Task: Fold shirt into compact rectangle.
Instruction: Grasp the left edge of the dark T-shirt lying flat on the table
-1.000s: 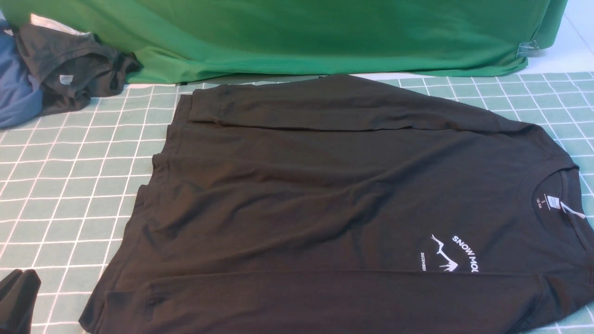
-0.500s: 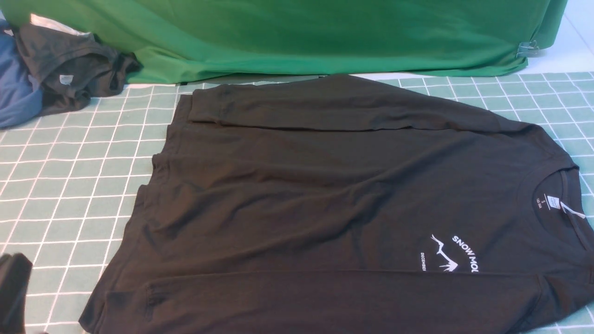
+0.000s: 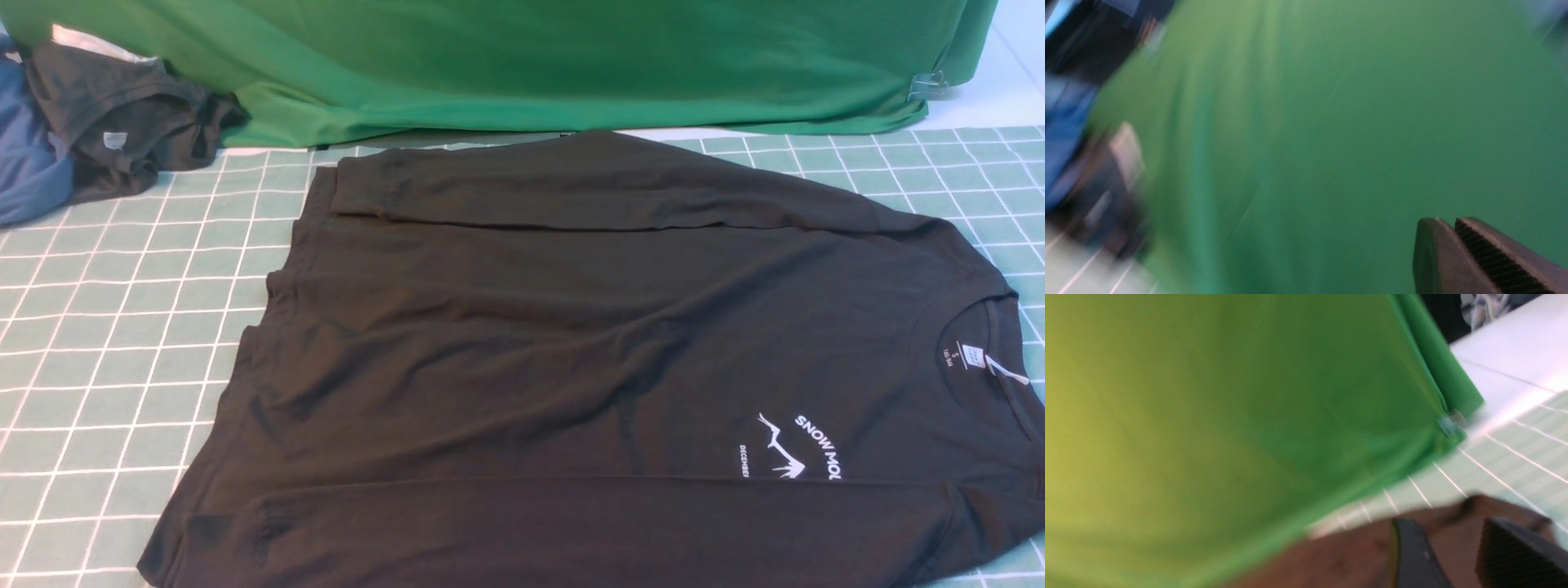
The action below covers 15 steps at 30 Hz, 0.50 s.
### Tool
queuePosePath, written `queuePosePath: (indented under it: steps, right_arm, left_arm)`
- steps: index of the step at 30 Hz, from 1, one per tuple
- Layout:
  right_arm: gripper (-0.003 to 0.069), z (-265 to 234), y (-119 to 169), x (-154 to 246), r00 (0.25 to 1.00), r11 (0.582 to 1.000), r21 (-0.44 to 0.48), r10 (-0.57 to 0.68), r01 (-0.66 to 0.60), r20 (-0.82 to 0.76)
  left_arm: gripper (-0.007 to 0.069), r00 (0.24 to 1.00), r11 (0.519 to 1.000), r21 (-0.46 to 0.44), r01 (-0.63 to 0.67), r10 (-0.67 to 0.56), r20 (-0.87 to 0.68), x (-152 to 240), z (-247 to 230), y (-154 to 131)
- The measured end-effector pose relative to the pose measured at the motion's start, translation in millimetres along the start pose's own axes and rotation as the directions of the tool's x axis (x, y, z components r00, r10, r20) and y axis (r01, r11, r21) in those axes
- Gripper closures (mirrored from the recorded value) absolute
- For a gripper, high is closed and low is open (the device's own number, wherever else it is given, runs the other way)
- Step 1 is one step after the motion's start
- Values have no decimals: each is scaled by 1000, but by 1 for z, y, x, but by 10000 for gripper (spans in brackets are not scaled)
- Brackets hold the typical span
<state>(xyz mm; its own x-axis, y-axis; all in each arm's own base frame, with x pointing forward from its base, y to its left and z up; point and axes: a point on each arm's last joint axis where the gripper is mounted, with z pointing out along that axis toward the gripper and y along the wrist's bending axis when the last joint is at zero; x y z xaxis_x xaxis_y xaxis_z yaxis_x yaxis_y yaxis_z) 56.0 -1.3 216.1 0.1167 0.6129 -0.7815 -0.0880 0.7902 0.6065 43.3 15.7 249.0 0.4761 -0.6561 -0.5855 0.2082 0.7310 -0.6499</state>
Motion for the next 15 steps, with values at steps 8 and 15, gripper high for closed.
queuePosePath:
  steps: [8,15]
  right_arm:
    - [418,-1,2,-11,987,994,-40,108,-104,121]
    - [587,-2,48,-48,993,985,-134,-113,108,-30]
  left_arm:
    - [610,907,985,-78,-155,110,-407,-24,37,-53]
    - [610,293,871,-119,-477,30,-956,24,76,-33]
